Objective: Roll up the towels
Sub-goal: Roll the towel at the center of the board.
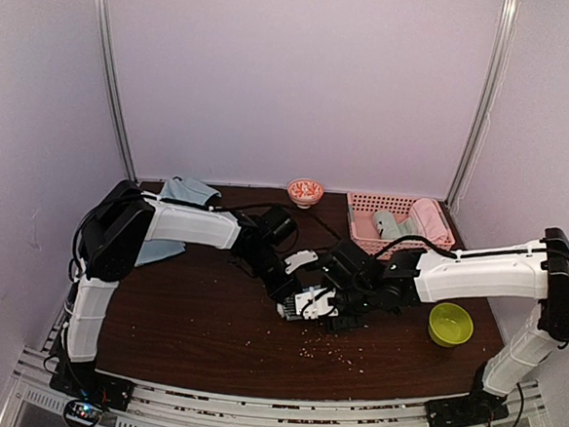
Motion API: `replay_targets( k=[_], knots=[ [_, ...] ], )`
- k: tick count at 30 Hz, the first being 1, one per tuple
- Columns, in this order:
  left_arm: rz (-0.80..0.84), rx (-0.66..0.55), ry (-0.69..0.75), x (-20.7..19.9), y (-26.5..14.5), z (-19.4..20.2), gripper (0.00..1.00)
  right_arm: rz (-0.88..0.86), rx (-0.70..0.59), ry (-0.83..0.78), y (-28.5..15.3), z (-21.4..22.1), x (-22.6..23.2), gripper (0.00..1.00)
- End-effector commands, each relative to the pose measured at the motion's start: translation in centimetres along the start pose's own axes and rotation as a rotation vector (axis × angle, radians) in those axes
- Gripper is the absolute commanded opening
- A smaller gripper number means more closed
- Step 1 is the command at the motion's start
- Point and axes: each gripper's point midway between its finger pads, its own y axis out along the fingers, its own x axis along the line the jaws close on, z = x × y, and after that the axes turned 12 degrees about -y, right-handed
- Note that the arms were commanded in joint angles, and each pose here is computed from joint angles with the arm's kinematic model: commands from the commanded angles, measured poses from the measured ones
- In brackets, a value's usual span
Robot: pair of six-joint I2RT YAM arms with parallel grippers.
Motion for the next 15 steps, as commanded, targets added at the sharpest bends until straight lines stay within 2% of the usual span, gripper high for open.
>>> replay_targets(
  k=[1,11,15],
  knots=[
    [0.011,0.104,-0.068,0.9,1.5,3.3,0.01,0.149,0.015,-0.019,1.3,-0.8,-2.9,0.66],
    [0.033,0.095,-0.038,0.3,1.2,3.0,0.01,0.1,0.078,-0.098,5.3,-0.1,-1.1,0.67],
    [0.062,0.085,-0.012,-0.4,0.8,2.8,0.01,0.107,0.089,-0.111,6.2,0.0,-1.0,0.62]
  ],
)
